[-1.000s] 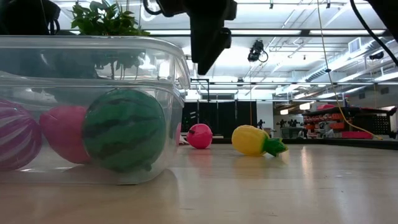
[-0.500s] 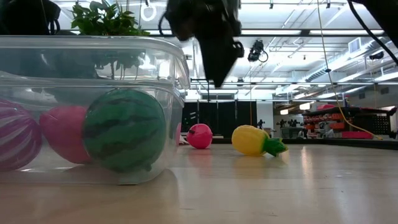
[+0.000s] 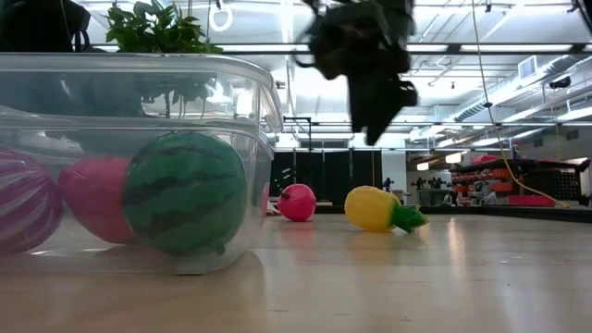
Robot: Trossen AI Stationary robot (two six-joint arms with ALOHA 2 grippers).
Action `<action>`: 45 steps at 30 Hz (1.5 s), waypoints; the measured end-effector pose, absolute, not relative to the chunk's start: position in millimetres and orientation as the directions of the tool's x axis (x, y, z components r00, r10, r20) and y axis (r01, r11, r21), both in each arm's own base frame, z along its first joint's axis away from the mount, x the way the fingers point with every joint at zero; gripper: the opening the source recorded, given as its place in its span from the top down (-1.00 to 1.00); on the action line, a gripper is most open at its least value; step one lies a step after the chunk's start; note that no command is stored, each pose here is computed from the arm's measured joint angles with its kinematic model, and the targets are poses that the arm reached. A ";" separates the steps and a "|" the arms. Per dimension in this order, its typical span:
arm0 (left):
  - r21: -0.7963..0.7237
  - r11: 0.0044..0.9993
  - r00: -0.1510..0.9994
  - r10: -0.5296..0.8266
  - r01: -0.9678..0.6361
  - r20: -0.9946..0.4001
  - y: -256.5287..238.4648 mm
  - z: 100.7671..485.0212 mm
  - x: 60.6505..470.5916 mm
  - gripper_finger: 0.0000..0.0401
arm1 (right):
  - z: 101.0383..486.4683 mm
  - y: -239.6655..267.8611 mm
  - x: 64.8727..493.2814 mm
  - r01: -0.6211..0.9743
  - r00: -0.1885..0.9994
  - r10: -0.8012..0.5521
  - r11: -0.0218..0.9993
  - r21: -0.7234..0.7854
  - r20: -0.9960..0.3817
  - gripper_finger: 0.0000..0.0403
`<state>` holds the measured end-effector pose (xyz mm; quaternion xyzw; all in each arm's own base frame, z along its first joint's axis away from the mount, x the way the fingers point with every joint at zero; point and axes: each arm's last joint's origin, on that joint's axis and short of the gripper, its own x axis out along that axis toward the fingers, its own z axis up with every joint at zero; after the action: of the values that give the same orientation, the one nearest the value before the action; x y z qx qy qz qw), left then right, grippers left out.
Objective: Pick and placing Produce into tupperware
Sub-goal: Put the pineapple into the transparent bin
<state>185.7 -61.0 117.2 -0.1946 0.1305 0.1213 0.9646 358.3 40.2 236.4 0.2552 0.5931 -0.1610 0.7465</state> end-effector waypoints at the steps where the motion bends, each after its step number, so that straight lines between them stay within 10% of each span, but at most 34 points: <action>1: -0.344 0.895 0.937 0.183 -0.285 -0.299 -61.0 117.2 185.7 0.82 | 236.1 35.8 349.5 0.559 0.245 0.074 0.804 0.203 -0.967 -0.01; 25: -0.354 0.891 0.938 0.182 -0.284 -0.294 -61.1 117.7 185.8 0.86 | 224.9 31.0 331.9 0.407 0.372 0.090 0.879 0.250 -0.924 -0.72; 45: -0.344 0.893 0.934 0.184 -0.289 -0.305 -60.9 116.6 185.5 0.88 | 171.9 34.0 350.7 0.367 0.249 0.051 0.919 0.143 -0.967 -0.73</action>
<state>185.5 -60.9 116.6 -0.1956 0.1333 0.1226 0.9638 350.7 34.0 171.9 0.1730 0.6040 -0.1026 0.7712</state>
